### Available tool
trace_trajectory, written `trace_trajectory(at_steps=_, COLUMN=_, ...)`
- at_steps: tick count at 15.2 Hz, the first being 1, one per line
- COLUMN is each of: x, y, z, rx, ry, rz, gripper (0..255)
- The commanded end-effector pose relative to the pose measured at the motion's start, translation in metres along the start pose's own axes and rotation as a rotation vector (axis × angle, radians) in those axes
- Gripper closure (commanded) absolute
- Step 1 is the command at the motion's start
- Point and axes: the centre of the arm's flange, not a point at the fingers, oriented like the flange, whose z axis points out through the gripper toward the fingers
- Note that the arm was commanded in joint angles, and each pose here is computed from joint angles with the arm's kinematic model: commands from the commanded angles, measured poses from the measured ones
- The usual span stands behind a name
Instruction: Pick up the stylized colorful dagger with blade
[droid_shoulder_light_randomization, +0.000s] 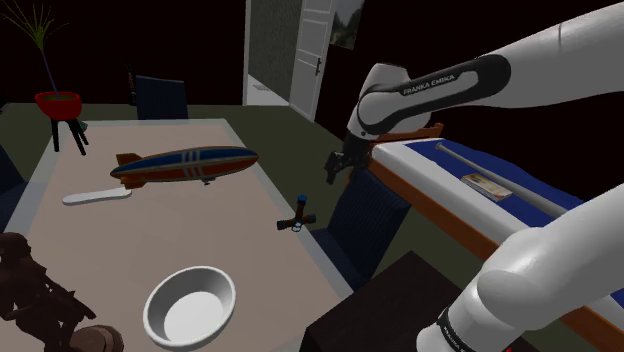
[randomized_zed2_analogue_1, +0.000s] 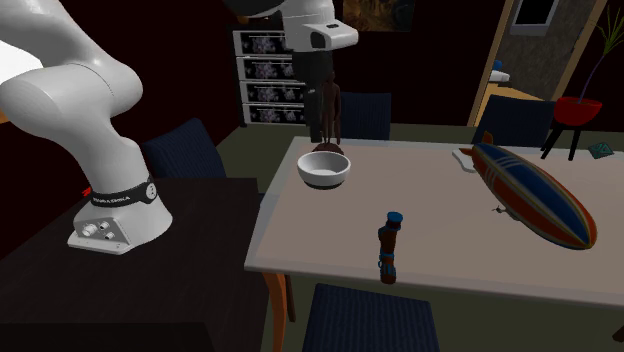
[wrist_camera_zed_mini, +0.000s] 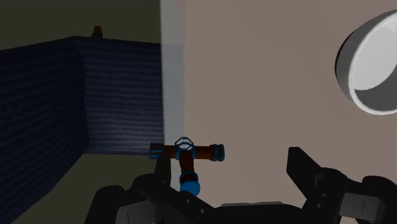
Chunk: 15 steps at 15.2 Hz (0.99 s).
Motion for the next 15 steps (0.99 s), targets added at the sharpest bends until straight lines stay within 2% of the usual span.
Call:
trace_trajectory(at_steps=1, x=0.017, y=0.0, z=0.019, rx=-0.009, ry=0.01, rz=0.008, gripper=0)
trace_trajectory(at_steps=15, x=0.121, y=0.008, z=0.166, rx=-0.073, ry=0.058, rz=0.061, gripper=0)
